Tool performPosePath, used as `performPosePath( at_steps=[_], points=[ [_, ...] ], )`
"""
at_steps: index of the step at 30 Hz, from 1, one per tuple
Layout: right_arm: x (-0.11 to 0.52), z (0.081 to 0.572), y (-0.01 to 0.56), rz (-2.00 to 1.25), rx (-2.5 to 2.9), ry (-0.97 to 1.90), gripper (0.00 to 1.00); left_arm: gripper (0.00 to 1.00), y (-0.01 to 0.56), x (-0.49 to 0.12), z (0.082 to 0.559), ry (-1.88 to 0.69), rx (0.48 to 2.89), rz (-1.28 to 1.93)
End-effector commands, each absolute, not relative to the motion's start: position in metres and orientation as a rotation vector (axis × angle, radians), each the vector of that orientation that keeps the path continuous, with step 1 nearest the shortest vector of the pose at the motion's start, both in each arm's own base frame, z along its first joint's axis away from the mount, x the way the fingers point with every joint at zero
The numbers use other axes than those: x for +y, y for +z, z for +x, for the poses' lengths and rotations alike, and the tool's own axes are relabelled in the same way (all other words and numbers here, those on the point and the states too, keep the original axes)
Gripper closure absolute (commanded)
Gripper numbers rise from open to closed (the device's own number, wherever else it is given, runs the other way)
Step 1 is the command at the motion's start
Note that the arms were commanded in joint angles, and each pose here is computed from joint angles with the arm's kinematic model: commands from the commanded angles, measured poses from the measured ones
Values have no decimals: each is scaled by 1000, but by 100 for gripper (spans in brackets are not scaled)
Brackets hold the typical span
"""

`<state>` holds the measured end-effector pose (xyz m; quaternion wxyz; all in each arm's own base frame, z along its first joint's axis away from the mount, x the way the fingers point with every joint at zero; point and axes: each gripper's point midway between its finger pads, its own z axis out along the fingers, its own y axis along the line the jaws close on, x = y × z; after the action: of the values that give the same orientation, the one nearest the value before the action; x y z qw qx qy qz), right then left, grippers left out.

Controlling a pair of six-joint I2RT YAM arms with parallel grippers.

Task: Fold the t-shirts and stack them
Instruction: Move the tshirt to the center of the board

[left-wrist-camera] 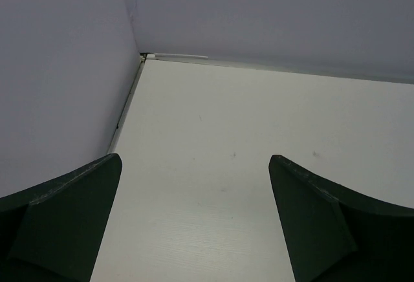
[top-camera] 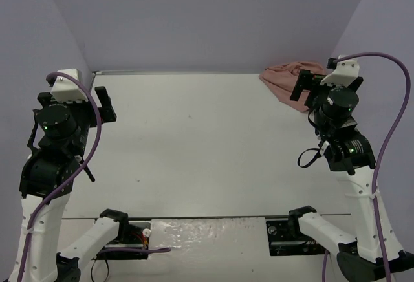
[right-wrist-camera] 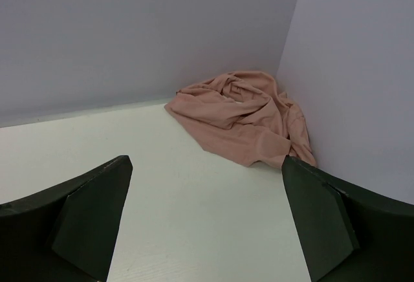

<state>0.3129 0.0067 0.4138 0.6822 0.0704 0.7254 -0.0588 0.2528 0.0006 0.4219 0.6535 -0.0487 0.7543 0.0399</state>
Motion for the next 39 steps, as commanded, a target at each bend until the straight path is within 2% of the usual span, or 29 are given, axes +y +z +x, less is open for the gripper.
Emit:
performPosePath(
  at_steps=[1,7,12,18,21,25,29,33,39],
  points=[
    [5,320,444,173,1527,-141,0,3,443,0,262,98,1640,-100],
    [14,339,416,187,1582,-111,0,3,427,-4,269,92,1671,-95],
    [16,378,363,268,1703,-162,0,3,395,-15,280,47,1738,-96],
    [25,457,297,315,1862,-179,0,3,367,-27,288,-10,1806,-88],
    [18,503,263,361,1935,-90,0,3,354,-31,287,-35,1835,-81],
    [-2,549,212,384,2019,-111,1,3,339,-30,279,-44,1855,-94],
    [-11,581,157,318,2113,-154,9,3,322,-29,272,-44,1899,-103],
    [-16,603,126,276,2157,-133,17,3,311,-28,269,-33,1938,-101],
    [-32,621,78,231,2225,-88,20,3,305,-27,264,-22,1971,-97]
  ],
)
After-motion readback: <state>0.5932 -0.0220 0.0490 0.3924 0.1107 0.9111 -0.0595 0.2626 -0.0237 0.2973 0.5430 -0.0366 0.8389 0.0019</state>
